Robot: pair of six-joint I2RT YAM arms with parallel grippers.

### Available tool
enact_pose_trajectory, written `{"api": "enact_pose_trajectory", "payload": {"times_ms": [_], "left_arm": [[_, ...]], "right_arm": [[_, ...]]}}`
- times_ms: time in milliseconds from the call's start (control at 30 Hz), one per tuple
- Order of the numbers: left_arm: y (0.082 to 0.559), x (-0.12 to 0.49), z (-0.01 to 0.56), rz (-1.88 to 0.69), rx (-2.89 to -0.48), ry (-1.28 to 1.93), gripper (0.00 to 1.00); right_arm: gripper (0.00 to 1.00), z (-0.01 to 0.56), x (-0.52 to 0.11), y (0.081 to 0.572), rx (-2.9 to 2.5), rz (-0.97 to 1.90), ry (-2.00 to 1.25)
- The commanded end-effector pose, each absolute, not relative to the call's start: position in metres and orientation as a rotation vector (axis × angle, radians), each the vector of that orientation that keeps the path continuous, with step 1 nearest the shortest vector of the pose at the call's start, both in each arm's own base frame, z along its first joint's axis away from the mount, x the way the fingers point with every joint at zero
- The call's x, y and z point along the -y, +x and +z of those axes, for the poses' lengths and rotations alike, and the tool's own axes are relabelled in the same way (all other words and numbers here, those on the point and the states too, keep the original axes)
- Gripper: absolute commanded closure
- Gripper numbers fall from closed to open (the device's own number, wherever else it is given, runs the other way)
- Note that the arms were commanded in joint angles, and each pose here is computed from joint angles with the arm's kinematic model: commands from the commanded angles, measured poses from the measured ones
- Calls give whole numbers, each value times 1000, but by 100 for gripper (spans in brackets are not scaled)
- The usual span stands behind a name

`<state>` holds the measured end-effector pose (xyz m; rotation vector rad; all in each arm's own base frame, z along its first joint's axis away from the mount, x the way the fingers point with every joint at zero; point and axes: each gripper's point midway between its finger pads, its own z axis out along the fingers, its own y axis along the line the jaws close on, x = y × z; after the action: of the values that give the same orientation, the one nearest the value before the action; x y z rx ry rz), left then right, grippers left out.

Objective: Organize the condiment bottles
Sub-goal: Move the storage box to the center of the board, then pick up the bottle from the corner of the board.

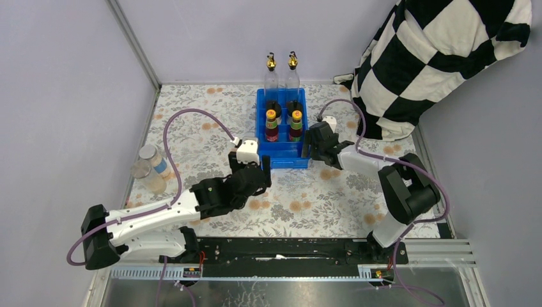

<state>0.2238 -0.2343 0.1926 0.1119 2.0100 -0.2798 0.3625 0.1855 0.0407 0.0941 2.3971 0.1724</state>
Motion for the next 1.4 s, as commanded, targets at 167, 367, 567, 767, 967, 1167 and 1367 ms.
{"api": "enact_pose_trajectory", "payload": {"times_ms": [167, 367, 567, 767, 967, 1167, 1367], "left_arm": [[254, 215, 224, -51, -1928, 20, 1], [288, 195, 230, 15, -1952, -50, 1], [336, 99, 201, 127, -2035, -369, 1], [336, -3, 190, 243, -1998, -688, 1], [308, -70, 199, 404, -1836, -1109, 1], [274, -95, 195, 588, -1765, -1308, 1], [246, -105, 200, 617, -1659, -1409, 1]], "right_arm": [[6, 84, -159, 325, -2377, 140, 76], [1, 133, -155, 315, -2301, 207, 64], [2, 179, -154, 299, -2235, 289, 24], [2, 201, -150, 286, -2210, 318, -7], [2, 190, -153, 279, -2223, 358, -21], [3, 175, -157, 276, -2256, 366, -58], [4, 168, -163, 274, -2278, 400, -83]]}}
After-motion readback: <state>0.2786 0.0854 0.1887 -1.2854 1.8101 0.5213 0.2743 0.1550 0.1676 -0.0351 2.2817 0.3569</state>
